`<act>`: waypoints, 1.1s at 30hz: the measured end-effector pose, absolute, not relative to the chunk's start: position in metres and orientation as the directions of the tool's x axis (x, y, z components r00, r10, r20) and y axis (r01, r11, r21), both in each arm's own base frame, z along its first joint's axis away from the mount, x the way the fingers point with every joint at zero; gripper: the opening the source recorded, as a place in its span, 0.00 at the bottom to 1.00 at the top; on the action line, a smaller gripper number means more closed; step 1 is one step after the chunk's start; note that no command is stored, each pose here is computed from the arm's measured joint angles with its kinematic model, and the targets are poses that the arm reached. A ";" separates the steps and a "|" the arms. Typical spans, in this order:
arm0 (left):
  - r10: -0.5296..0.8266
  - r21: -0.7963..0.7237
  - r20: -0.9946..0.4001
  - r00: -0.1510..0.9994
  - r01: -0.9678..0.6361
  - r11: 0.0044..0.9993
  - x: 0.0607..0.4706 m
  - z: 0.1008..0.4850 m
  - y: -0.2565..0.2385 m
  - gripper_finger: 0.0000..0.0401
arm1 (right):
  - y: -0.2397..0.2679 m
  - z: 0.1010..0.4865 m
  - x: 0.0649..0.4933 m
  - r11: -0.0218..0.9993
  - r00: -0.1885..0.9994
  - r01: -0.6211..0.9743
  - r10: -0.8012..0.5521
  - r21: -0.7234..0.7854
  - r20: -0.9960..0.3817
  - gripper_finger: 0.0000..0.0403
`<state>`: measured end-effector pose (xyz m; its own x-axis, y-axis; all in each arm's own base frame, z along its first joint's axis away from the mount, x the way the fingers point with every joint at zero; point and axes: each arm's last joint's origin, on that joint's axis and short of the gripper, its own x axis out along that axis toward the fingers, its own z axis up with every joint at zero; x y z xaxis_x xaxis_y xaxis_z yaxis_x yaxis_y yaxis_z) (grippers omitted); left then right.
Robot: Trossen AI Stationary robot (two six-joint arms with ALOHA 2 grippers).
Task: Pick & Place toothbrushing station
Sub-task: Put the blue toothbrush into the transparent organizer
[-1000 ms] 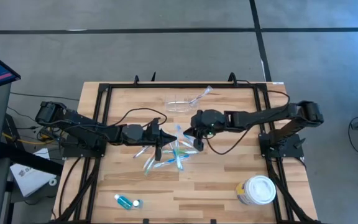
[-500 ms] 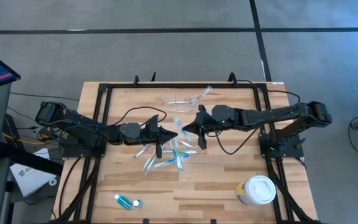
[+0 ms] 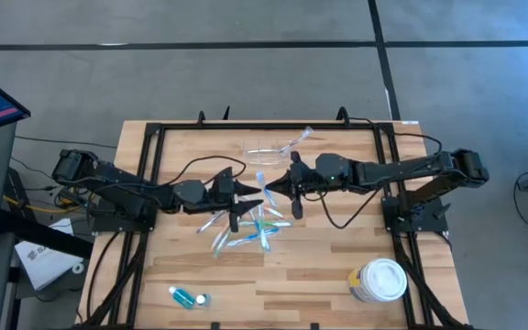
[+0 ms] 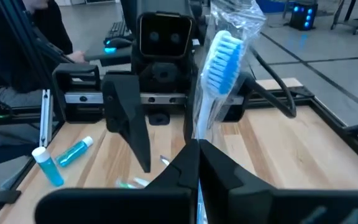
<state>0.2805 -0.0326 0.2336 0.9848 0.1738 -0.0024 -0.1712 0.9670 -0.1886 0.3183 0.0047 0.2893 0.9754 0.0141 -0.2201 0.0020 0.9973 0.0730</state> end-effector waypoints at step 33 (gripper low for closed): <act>0.215 -0.194 0.117 0.970 -0.190 0.962 0.281 0.246 -0.020 0.41 | 0.009 0.295 0.319 0.998 0.986 -0.020 0.028 0.052 -0.164 0.00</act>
